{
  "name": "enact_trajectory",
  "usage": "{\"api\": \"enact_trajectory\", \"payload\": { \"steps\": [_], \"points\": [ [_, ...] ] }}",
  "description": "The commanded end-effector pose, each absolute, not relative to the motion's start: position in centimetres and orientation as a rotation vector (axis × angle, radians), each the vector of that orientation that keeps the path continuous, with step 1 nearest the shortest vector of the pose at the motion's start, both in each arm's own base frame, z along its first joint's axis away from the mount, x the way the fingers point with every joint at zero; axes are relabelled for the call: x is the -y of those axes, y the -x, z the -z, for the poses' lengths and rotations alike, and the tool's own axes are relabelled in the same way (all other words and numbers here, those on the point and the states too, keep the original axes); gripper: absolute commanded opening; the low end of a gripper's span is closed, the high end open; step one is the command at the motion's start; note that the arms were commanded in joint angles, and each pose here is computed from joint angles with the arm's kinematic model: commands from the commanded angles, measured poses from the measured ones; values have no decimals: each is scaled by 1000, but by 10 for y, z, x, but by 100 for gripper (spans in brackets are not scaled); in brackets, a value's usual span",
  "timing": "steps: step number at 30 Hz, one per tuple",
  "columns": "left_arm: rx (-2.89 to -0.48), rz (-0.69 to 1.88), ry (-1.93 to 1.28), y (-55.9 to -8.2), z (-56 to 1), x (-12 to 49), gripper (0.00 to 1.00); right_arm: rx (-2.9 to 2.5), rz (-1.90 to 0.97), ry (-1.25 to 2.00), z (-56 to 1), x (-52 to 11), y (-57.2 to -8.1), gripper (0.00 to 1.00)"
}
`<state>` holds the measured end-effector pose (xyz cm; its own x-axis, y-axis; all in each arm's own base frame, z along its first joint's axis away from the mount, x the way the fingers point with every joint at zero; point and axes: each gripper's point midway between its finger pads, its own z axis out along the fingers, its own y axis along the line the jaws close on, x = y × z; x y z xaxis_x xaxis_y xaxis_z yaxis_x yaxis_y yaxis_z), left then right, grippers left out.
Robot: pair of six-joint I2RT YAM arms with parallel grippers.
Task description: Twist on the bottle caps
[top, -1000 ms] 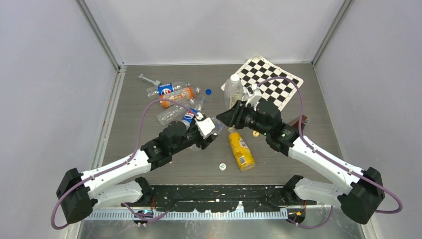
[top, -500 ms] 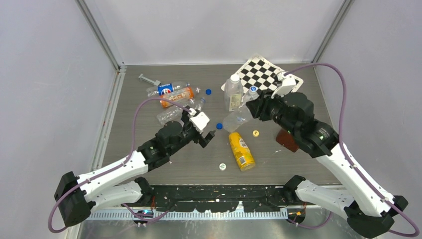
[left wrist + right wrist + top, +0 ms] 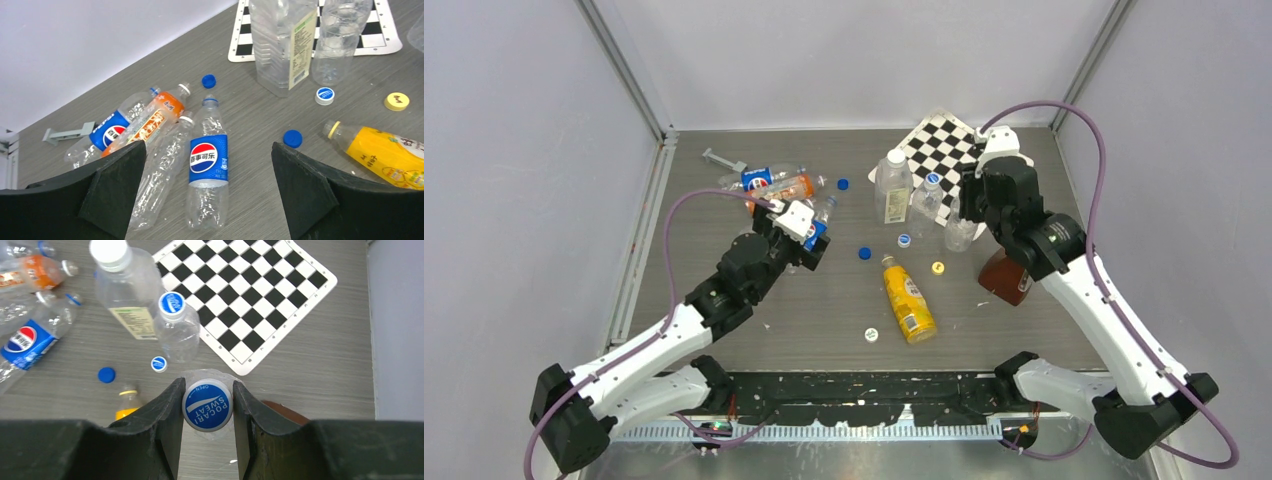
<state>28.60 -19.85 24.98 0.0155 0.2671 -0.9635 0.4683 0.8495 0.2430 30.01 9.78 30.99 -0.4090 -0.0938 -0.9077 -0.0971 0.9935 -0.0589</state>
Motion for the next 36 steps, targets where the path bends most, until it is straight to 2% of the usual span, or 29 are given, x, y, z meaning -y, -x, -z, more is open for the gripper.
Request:
{"api": "enact_trajectory", "payload": {
  "steps": [1, 12, 25, 27, 35, 36],
  "points": [
    [-1509, 146, -522, -291, -277, 188, 100, -1939, -11, 107, -312, -90, -328, 0],
    [-1483, 127, -514, -292, -282, 184, 100, -1935, -84, 65, -270, -90, -377, 0],
    [-1470, 130, -514, -292, -283, 184, 100, -1968, -107, 87, -222, -97, -393, 3],
    [-1468, 132, -516, -291, -284, 184, 100, -1978, -105, 84, -220, -96, -392, 6],
    [-1468, 141, -524, -291, -282, 186, 100, -1999, -88, 84, -217, -92, -387, 44],
    [-1469, 141, -525, -291, -282, 186, 100, -2000, -89, 85, -217, -93, -387, 47]
  ]
}}
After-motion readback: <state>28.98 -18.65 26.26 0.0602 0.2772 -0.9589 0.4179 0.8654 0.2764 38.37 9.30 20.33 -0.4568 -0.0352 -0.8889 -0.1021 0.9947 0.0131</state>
